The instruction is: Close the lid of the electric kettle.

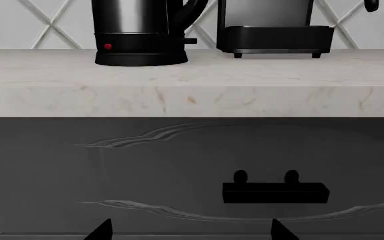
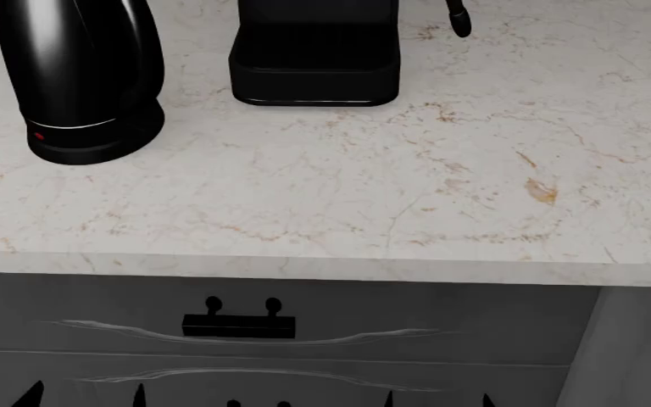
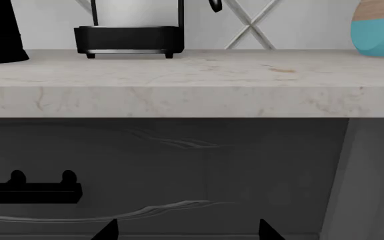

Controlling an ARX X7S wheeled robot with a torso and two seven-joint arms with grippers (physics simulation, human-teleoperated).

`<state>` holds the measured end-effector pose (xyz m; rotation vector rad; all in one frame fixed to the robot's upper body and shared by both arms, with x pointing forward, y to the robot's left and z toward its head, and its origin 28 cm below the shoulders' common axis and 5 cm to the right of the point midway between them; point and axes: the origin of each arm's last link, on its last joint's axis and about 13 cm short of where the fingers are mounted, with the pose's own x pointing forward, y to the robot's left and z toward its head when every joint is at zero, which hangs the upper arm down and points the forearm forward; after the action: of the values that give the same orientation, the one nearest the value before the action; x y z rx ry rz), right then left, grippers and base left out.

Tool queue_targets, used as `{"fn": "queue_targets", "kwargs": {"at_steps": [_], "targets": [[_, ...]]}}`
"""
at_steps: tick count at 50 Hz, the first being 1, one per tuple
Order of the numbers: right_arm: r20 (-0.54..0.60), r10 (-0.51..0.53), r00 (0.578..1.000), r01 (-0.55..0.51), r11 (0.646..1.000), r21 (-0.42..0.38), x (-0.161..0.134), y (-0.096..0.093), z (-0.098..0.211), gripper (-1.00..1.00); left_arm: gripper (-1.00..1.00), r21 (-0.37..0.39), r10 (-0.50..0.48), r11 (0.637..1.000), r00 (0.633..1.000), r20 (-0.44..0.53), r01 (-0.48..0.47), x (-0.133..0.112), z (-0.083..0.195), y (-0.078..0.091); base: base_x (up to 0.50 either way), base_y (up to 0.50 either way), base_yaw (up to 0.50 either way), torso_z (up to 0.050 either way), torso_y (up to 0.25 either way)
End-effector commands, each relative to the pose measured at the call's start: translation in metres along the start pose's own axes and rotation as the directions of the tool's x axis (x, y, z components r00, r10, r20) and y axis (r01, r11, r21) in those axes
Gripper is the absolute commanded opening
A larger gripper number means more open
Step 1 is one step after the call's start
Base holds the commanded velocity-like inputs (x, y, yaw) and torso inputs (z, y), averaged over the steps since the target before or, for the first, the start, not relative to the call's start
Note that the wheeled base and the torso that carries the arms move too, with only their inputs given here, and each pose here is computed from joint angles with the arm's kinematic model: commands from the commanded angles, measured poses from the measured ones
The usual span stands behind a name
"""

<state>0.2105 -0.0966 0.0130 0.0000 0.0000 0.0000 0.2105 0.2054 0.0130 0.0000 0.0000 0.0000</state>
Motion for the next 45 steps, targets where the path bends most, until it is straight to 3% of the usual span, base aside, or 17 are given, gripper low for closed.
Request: {"fn": "queue_targets", "kwargs": {"at_steps": [1, 16, 29, 45], "targets": [[0.0, 0.0, 1.0, 0.0, 1.0, 0.0, 0.0003, 0.0003, -0.0011, 1.0, 1.0, 0.0, 0.0, 1.0, 1.0, 0.0, 0.0, 0.0, -0.0011, 0.0, 0.0, 0.0, 0.0, 0.0, 0.0], [-0.003, 0.006, 1.0, -0.006, 1.0, 0.015, -0.0035, -0.0015, -0.0001, 1.0, 1.0, 0.009, 0.0, 1.0, 1.0, -0.029, 0.0, 0.0, -0.0022, 0.0007, 0.0, 0.0, 0.0, 0.0, 0.0], [-0.012, 0.017, 1.0, -0.016, 1.0, 0.012, -0.0029, -0.0013, -0.0006, 1.0, 1.0, -0.007, -0.005, 1.0, 1.0, 0.004, 0.005, -0.0021, 0.002, 0.0024, 0.0, 0.0, 0.0, 0.0, 0.0], [-0.019, 0.027, 0.999, -0.027, 1.0, 0.013, -0.0018, -0.0008, -0.0014, 1.0, 1.0, 0.017, -0.031, 0.999, 0.999, 0.012, 0.031, -0.0031, 0.0036, 0.0012, 0.0, 0.0, 0.0, 0.048, 0.006]]}}
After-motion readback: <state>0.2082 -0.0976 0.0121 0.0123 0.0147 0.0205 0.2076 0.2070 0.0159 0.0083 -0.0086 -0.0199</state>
